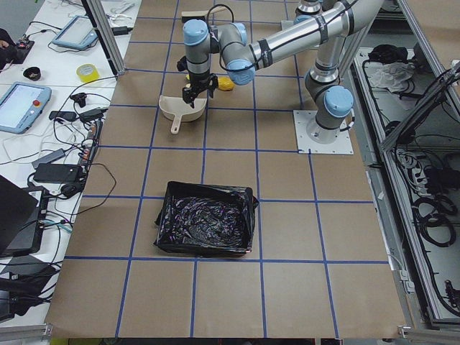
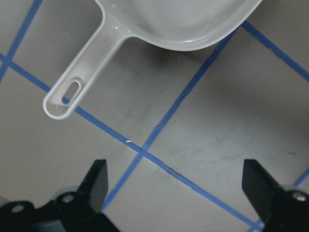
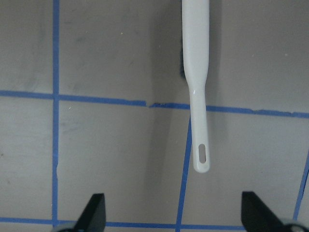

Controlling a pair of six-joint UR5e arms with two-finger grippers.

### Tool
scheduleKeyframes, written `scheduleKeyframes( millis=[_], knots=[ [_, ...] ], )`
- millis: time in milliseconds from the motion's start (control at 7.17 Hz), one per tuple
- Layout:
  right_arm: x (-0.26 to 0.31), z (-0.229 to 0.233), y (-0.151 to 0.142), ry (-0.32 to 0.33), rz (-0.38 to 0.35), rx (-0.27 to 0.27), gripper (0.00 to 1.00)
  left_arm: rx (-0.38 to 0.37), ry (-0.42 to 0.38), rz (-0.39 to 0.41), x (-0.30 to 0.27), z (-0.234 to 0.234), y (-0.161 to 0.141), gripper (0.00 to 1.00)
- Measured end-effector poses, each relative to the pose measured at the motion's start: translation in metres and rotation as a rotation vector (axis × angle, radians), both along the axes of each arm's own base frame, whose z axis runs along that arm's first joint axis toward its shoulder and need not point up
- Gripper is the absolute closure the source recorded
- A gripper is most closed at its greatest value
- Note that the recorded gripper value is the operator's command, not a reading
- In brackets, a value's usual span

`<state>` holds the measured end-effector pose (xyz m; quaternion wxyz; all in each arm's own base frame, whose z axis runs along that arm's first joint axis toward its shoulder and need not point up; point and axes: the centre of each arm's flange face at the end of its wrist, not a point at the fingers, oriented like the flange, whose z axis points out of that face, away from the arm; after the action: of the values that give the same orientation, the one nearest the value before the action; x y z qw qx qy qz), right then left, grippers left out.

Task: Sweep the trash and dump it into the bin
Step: 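Grasp the white dustpan handle with left gripper while right grasps the brush, then lift the white brush with the right gripper, holding the dustpan with the left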

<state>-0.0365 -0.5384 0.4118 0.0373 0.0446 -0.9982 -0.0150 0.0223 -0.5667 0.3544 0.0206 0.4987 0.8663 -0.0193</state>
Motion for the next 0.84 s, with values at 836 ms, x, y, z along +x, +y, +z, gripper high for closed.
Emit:
scheduleKeyframes(
  millis=[836],
  knots=[
    [-0.062,-0.151,-0.033,0.000,0.045,0.055,0.05,-0.037,-0.055,-0.372,0.015,-0.075,-0.051,0.06]
  ],
)
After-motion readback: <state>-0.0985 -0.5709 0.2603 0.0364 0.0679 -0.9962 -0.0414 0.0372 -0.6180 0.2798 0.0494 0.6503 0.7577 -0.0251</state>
